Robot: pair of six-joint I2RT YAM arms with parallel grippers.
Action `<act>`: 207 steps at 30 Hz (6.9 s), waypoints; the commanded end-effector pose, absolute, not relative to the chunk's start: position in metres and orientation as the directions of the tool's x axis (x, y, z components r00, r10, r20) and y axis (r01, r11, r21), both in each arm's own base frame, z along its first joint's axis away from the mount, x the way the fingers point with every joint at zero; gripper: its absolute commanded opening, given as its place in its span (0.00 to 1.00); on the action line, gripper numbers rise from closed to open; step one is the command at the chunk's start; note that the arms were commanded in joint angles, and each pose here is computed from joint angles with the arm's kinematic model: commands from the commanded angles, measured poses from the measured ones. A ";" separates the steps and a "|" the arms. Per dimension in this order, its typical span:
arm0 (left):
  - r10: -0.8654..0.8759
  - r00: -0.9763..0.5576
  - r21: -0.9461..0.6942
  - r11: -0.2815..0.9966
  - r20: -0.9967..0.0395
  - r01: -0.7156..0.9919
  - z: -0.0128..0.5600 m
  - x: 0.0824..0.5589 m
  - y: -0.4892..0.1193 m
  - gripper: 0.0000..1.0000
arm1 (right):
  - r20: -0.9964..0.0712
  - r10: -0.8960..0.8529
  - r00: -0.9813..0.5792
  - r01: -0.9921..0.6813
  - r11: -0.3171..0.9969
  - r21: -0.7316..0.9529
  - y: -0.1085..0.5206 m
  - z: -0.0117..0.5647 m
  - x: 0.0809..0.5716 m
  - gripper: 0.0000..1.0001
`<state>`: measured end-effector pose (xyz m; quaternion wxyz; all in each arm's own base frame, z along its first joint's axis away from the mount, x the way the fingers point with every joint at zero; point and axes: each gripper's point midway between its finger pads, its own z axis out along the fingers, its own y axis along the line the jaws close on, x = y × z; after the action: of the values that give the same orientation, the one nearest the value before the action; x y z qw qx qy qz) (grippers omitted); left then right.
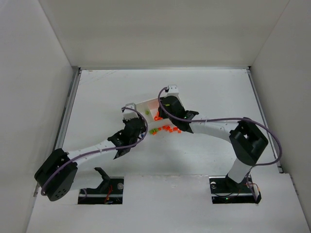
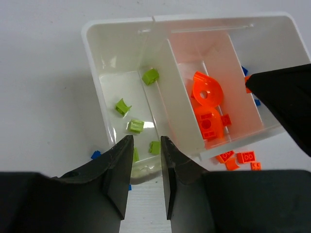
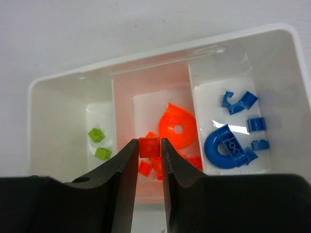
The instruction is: Sort the legos into containers by color
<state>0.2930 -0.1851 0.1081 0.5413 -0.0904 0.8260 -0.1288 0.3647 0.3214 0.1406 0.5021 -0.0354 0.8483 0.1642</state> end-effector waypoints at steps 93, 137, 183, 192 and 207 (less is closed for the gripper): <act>-0.028 -0.632 -0.107 0.990 -0.775 0.087 0.008 0.285 -0.232 0.22 | -0.794 0.175 -0.582 -0.227 0.902 0.366 0.284 0.089 0.283 0.38; -0.374 -0.392 -0.385 0.921 -0.840 -0.053 0.132 0.387 -0.192 0.34 | -0.757 -0.001 -0.653 -0.294 0.922 0.253 0.344 0.029 0.290 0.40; -0.267 -0.508 -0.341 0.938 -0.819 0.057 0.072 0.292 -0.251 0.32 | -0.890 0.117 -0.441 -0.295 0.918 0.266 0.339 0.170 0.395 0.32; -0.219 -0.541 -0.303 0.950 -0.812 0.070 0.056 0.296 -0.260 0.29 | -0.901 0.148 -0.408 -0.277 0.920 0.277 0.313 0.182 0.374 0.43; -0.158 -0.582 -0.226 0.973 -0.797 0.045 0.031 0.309 -0.254 0.32 | -0.879 0.182 -0.442 -0.268 0.908 0.323 0.287 0.164 0.327 0.43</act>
<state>0.2983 -0.2490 0.0238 0.4466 -0.0306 0.8870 -0.1137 0.3269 0.2844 0.1412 0.5025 -0.0496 0.8430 0.1854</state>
